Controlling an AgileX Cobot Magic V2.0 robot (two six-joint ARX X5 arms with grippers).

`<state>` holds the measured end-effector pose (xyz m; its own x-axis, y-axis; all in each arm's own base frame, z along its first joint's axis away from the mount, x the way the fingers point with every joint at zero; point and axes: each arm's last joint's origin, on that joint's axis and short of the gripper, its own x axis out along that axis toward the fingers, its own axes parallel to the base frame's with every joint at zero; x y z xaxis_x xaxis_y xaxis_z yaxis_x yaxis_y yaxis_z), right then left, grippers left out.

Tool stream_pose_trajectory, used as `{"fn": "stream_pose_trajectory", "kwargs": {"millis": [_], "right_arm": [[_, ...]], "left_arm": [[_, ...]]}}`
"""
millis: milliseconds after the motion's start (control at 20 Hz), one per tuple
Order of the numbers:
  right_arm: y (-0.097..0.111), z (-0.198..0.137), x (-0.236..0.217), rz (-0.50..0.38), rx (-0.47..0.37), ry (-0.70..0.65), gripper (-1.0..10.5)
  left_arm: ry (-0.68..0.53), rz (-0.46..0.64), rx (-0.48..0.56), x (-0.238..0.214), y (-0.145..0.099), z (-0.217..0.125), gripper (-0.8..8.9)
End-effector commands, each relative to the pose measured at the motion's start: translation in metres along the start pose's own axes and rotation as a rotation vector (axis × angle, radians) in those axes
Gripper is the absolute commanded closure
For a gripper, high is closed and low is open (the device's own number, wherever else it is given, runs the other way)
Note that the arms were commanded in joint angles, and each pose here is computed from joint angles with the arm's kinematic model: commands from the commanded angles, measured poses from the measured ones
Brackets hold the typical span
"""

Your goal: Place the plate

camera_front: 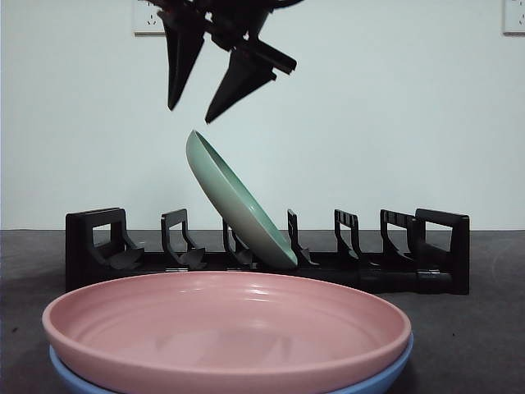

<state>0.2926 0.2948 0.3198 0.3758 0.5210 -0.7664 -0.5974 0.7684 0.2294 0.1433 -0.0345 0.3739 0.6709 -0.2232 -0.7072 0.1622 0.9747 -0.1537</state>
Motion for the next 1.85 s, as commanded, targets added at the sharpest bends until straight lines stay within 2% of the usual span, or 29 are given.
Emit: {"fn": "stream_pose_trajectory", "kwargs": {"millis": [50, 400, 650, 700, 850, 950, 1150, 1300, 1550, 1700, 1850], "right_arm": [[0.000, 0.004, 0.014, 0.000, -0.013, 0.005, 7.2], [-0.004, 0.000, 0.037, -0.004, -0.010, 0.046, 7.2], [-0.001, -0.001, 0.037, 0.002, -0.013, 0.054, 9.3], [-0.001, 0.001, 0.035, 0.007, -0.013, 0.052, 9.3], [0.005, 0.008, 0.023, 0.094, -0.009, 0.060, 9.3], [0.009, 0.016, 0.006, 0.111, -0.016, 0.038, 9.3], [0.017, 0.028, -0.032, 0.121, -0.076, 0.010, 9.3], [0.025, 0.025, -0.055, 0.115, -0.140, 0.027, 9.3], [0.048, 0.004, -0.081, 0.139, -0.241, 0.095, 9.3], [0.064, -0.014, -0.094, 0.160, -0.291, 0.071, 9.3], [0.071, -0.043, -0.105, 0.194, -0.333, 0.041, 9.3]], "left_arm": [[-0.019, -0.002, 0.000, -0.002, -0.001, 0.004, 4.70], [-0.027, -0.003, 0.001, -0.002, -0.001, 0.005, 4.70], [-0.028, -0.003, 0.002, -0.002, -0.001, 0.005, 4.70], [-0.028, -0.003, 0.002, -0.002, -0.001, 0.005, 4.70], [-0.028, -0.003, 0.002, -0.002, -0.001, 0.005, 4.70], [-0.028, -0.003, 0.002, -0.002, -0.001, 0.005, 4.70], [-0.028, -0.003, 0.013, -0.002, -0.001, 0.005, 4.70], [-0.028, -0.004, 0.013, -0.002, -0.001, 0.005, 4.70], [-0.028, -0.003, 0.013, -0.002, -0.001, 0.005, 4.70], [-0.028, -0.004, 0.012, -0.002, -0.001, 0.005, 4.70], [-0.028, -0.003, 0.013, -0.002, -0.001, 0.005, 4.70]]}}
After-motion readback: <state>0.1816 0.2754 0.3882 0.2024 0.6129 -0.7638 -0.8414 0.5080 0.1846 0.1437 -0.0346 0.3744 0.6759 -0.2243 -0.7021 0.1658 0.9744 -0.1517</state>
